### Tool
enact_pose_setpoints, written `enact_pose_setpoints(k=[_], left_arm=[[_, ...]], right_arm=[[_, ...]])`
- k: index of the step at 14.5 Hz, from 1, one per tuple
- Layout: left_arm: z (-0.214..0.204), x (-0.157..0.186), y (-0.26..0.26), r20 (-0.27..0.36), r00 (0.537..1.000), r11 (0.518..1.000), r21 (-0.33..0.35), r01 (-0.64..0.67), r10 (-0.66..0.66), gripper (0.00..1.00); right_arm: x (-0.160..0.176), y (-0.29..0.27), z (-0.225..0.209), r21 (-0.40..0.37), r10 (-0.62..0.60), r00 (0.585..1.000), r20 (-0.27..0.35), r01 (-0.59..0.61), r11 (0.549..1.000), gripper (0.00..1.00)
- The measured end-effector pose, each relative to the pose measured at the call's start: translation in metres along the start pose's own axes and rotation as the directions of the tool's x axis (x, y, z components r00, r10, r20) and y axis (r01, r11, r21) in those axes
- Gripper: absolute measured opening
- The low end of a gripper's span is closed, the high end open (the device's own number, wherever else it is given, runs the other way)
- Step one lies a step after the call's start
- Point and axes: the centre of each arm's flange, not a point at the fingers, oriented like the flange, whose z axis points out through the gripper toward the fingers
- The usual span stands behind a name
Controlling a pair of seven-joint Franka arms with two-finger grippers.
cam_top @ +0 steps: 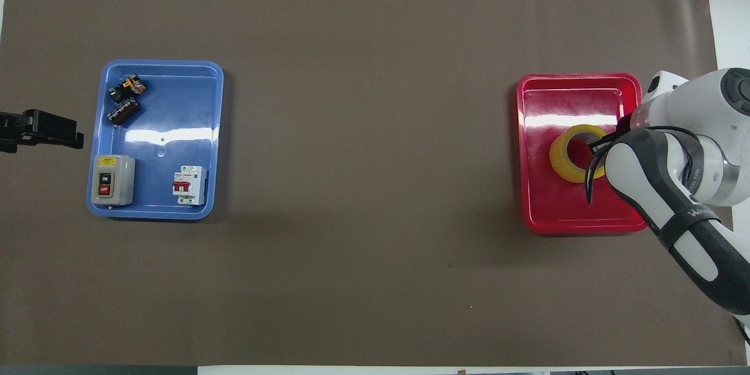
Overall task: Place and move tape with both arms
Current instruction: 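Carry the tape with the right gripper and lower it into the red tray, then open the right gripper and withdraw it from the red tray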
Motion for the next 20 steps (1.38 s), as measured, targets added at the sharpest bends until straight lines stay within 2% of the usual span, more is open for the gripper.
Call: enact_pose_setpoints(k=[1, 2, 6, 7, 9, 14, 20], left_arm=[[0.000, 0.000, 0.000, 0.000, 1.000, 1.000, 0.000, 0.000, 0.000, 1.00], [0.000, 0.000, 0.000, 0.000, 1.000, 1.000, 0.000, 0.000, 0.000, 1.00], [0.000, 0.000, 0.000, 0.000, 1.000, 1.000, 0.000, 0.000, 0.000, 1.00], [0.000, 0.000, 0.000, 0.000, 1.000, 1.000, 0.000, 0.000, 0.000, 1.00], [0.000, 0.000, 0.000, 0.000, 1.000, 1.000, 0.000, 0.000, 0.000, 1.00], [0.000, 0.000, 0.000, 0.000, 1.000, 1.000, 0.000, 0.000, 0.000, 1.00], [0.000, 0.000, 0.000, 0.000, 1.000, 1.000, 0.000, 0.000, 0.000, 1.00]], right_arm=[[-0.001, 0.000, 0.001, 0.001, 0.000, 1.000, 0.002, 0.000, 1.000, 0.22], [-0.001, -0.001, 0.001, 0.001, 0.000, 1.000, 0.002, 0.000, 1.000, 0.27], [0.000, 0.000, -0.007, -0.005, 0.037, 0.999, -0.013, -0.037, 0.999, 0.68], [0.002, 0.000, -0.014, -0.009, 0.065, 0.998, -0.026, -0.065, 0.998, 0.81], [0.010, 0.001, -0.040, -0.020, 0.124, 0.990, -0.064, -0.125, 0.992, 1.00], [0.028, -0.008, -0.123, -0.012, 0.309, 0.944, -0.119, -0.312, 0.950, 1.00], [-0.001, -0.033, -0.213, 0.008, 0.459, 0.880, -0.123, -0.461, 0.887, 1.00]])
